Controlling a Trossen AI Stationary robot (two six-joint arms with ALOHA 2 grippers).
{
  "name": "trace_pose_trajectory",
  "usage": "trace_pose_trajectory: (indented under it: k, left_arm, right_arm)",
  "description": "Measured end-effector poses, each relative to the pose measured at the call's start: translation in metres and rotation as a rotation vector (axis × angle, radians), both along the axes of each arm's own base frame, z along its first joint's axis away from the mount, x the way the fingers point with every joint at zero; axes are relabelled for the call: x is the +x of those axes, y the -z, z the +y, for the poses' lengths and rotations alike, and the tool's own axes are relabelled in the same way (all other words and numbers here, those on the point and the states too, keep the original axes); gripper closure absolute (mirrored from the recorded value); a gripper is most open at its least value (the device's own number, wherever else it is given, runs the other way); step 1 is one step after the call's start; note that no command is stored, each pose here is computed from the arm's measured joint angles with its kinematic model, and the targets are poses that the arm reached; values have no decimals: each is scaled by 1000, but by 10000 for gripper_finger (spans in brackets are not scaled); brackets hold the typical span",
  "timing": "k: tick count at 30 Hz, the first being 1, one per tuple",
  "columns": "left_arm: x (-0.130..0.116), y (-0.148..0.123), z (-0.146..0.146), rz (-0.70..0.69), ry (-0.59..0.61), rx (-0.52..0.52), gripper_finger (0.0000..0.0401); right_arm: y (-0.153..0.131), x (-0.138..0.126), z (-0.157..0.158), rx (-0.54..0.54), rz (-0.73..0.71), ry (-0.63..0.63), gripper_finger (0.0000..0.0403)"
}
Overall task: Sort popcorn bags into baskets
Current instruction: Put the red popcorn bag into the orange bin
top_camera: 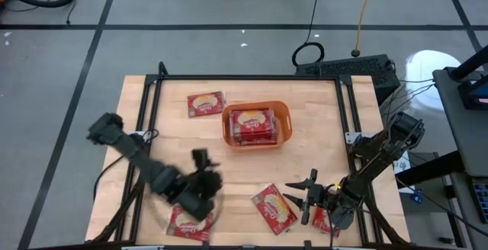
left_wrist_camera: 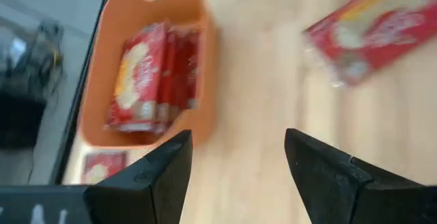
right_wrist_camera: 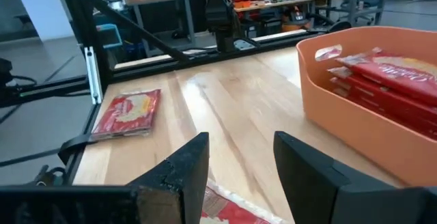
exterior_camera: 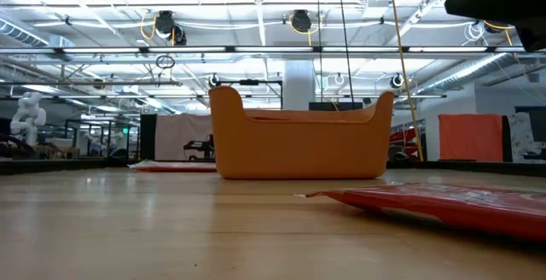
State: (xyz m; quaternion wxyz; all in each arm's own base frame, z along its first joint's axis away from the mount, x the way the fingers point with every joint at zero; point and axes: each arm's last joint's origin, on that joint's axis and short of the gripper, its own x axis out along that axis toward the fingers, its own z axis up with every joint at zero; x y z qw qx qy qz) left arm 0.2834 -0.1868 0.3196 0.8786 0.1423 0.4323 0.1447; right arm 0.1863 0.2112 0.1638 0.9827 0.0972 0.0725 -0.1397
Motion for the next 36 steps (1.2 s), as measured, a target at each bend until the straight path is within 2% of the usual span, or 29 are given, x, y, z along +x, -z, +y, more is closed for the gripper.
trace_pose_trajectory:
  k: [6, 9, 12, 17, 21, 28, 33, 36]
  left_arm:
    - [-50, 29, -38, -174, 93, 29, 162]
    - [-64, 43, -47, -177, 139, 29, 162]
    - [-71, 55, -51, -197, 132, 16, 162]
    - [-73, 73, -56, -272, 119, -38, 162]
    - [-71, 89, -58, -332, 118, -101, 162]
    - [-64, 104, -54, -343, 191, -39, 162]
    - [-59, 103, -52, -368, 170, -66, 162]
    - [-57, 102, -53, -383, 173, -86, 162]
  right_arm:
    - [2, 9, 7, 38, -27, -13, 243]
    - [-6, 18, 18, 33, -20, -67, 243]
    - [-21, 31, 35, 27, -6, -128, 243]
    - [-41, 49, 59, -8, 130, -193, 243]
    - [-45, 60, 75, 36, 276, -217, 243]
    - [-11, 72, 101, 120, 512, -320, 243]
    - [18, 71, 118, -2, 590, -386, 243]
    - [24, 68, 125, -15, 600, -397, 243]
